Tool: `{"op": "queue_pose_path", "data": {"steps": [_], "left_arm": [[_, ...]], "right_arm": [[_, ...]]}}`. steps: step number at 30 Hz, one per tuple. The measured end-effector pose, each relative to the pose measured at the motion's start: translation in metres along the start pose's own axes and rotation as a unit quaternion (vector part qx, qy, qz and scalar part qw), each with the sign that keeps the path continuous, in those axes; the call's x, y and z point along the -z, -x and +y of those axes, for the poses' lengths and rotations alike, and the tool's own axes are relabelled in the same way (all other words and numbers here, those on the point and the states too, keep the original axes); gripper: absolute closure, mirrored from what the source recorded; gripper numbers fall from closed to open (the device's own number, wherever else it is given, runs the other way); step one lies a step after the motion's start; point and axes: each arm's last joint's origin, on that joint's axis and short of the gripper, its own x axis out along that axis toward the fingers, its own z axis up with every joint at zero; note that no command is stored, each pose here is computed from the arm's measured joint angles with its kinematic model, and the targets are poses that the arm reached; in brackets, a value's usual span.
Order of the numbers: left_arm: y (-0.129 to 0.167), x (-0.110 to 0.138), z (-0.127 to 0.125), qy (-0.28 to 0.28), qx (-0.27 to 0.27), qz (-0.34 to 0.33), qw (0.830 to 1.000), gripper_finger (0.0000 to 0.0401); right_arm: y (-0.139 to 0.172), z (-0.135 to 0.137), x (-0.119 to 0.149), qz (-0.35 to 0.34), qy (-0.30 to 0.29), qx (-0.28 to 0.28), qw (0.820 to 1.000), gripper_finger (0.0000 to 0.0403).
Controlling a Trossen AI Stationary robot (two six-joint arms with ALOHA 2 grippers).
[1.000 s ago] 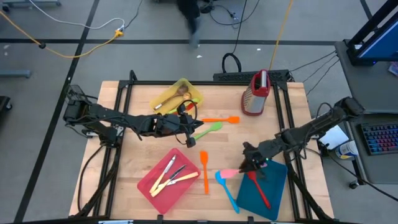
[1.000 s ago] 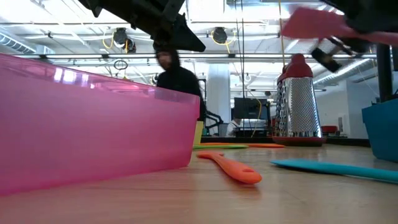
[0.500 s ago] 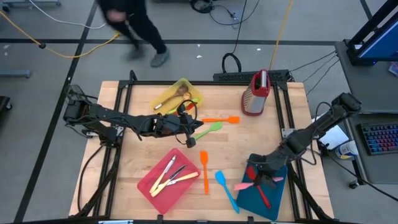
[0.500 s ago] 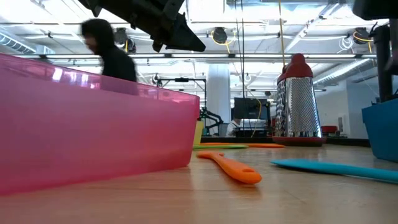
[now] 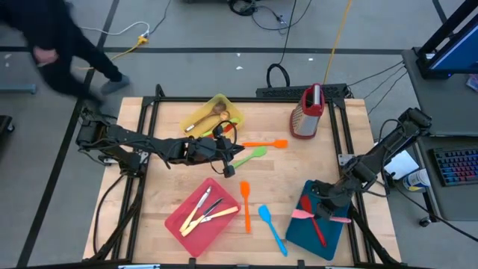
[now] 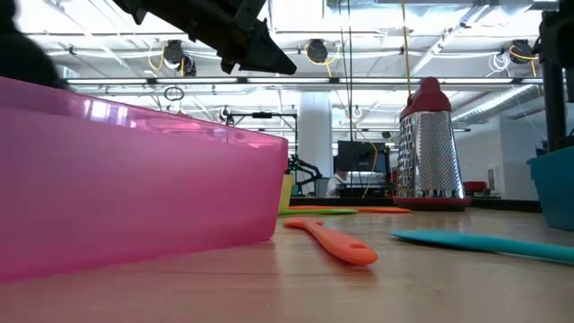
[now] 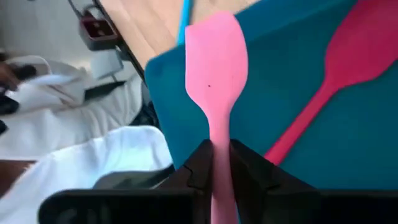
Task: Pick & Place Kitchen Items
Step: Put the pink spatula into the blue bin
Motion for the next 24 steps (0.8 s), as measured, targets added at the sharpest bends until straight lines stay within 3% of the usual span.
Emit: {"op": "queue_pose_path", "data": {"steps": [7, 10, 14, 20, 24], "left_arm": [[0.000, 0.000, 0.001, -0.008, -0.002, 0.000, 1.000, 0.0375], [0.000, 0.000, 0.001, -0.012, -0.002, 0.000, 1.000, 0.0375], [0.000, 0.000, 0.001, -0.008, -0.002, 0.000, 1.000, 0.0375], [0.000, 0.000, 0.001, 0.003, -0.002, 0.001, 1.000, 0.0375], [0.000, 0.001, 0.001, 0.003, -0.002, 0.005, 1.000, 0.0375]], "right_arm": [[0.006, 0.003, -0.002, -0.024, 0.106, -0.028, 0.994, 0.0377], [0.010, 0.006, -0.003, -0.039, 0.195, -0.043, 0.979, 0.0375], [0.010, 0.006, -0.005, -0.075, 0.355, -0.024, 0.932, 0.0375], [-0.005, 0.002, -0.007, -0.058, 0.543, 0.023, 0.837, 0.0372], [-0.023, -0.008, -0.008, 0.002, 0.562, 0.048, 0.826, 0.0372]]}}
